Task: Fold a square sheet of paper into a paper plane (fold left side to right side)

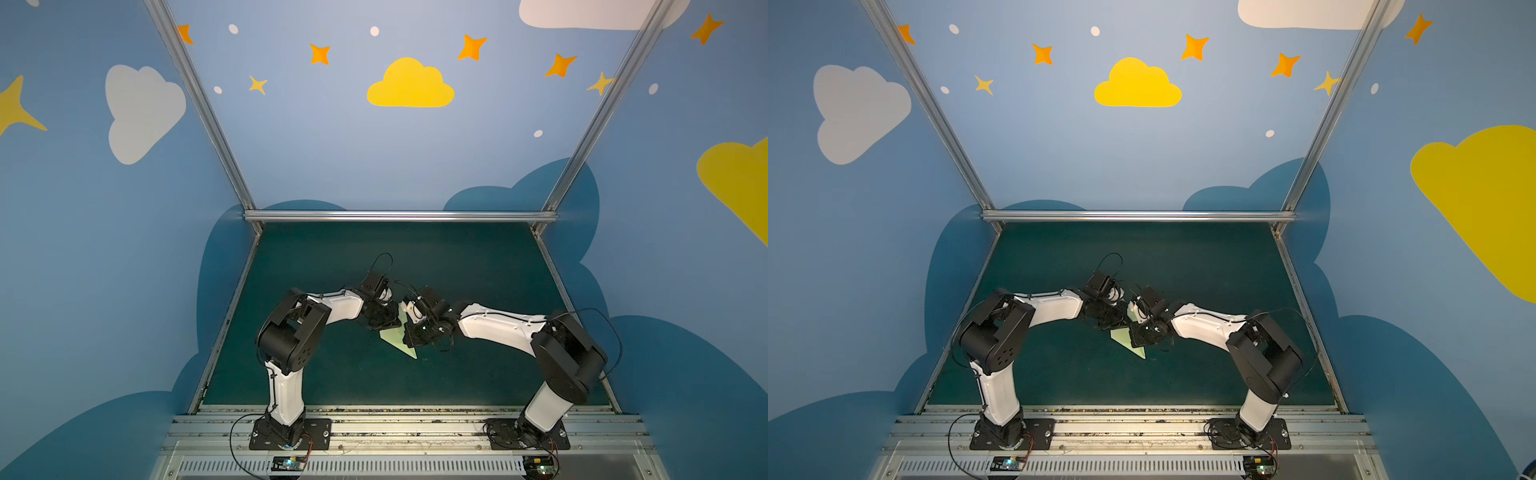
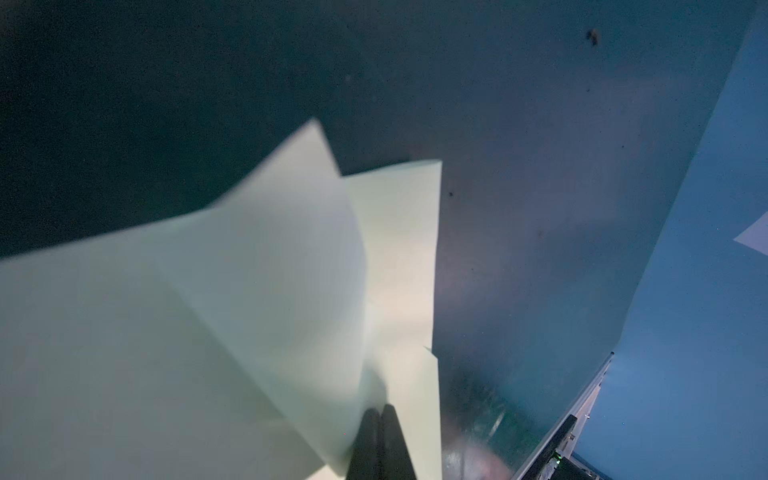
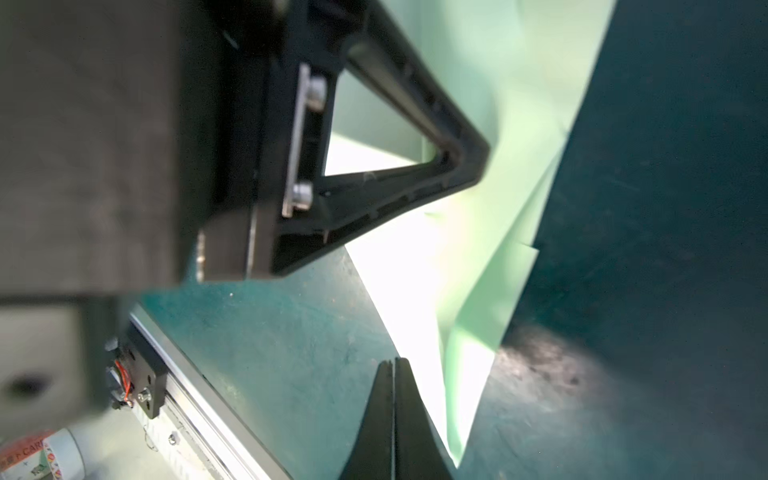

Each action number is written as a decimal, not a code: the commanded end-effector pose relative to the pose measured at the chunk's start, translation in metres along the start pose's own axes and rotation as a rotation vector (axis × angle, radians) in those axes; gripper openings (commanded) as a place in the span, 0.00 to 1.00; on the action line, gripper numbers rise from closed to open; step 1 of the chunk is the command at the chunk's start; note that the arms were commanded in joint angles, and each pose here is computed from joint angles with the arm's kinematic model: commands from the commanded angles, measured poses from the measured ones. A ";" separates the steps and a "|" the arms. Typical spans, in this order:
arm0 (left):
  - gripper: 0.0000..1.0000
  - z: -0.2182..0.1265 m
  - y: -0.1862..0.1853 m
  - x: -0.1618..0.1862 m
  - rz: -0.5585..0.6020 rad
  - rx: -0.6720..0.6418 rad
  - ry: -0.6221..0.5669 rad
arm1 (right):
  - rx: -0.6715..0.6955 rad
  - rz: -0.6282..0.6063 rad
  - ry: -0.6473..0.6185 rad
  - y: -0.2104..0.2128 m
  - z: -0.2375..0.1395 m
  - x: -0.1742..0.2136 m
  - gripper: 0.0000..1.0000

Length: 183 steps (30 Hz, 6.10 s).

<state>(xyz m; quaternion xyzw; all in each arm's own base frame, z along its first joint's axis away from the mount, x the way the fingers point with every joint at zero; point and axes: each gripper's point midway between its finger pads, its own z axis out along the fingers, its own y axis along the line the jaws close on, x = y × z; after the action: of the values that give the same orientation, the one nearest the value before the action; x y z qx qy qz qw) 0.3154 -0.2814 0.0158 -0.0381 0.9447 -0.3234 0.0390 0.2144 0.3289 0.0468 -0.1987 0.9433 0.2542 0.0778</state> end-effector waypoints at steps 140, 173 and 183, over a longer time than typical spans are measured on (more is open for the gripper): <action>0.04 0.010 0.021 0.022 -0.045 -0.069 -0.008 | 0.195 0.034 0.145 -0.066 0.029 0.051 0.00; 0.04 0.011 0.042 0.028 -0.071 -0.109 -0.009 | 0.237 0.017 0.158 -0.067 0.015 0.090 0.00; 0.04 0.010 0.042 0.027 -0.072 -0.107 -0.012 | 0.270 0.025 0.183 -0.077 0.014 0.114 0.00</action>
<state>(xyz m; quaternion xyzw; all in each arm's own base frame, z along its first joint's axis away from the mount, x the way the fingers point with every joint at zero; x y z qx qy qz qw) 0.3018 -0.2842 0.0154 -0.0497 0.9374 -0.3406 0.0532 0.1956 0.2955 0.0156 -0.2037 0.9493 0.2024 0.1280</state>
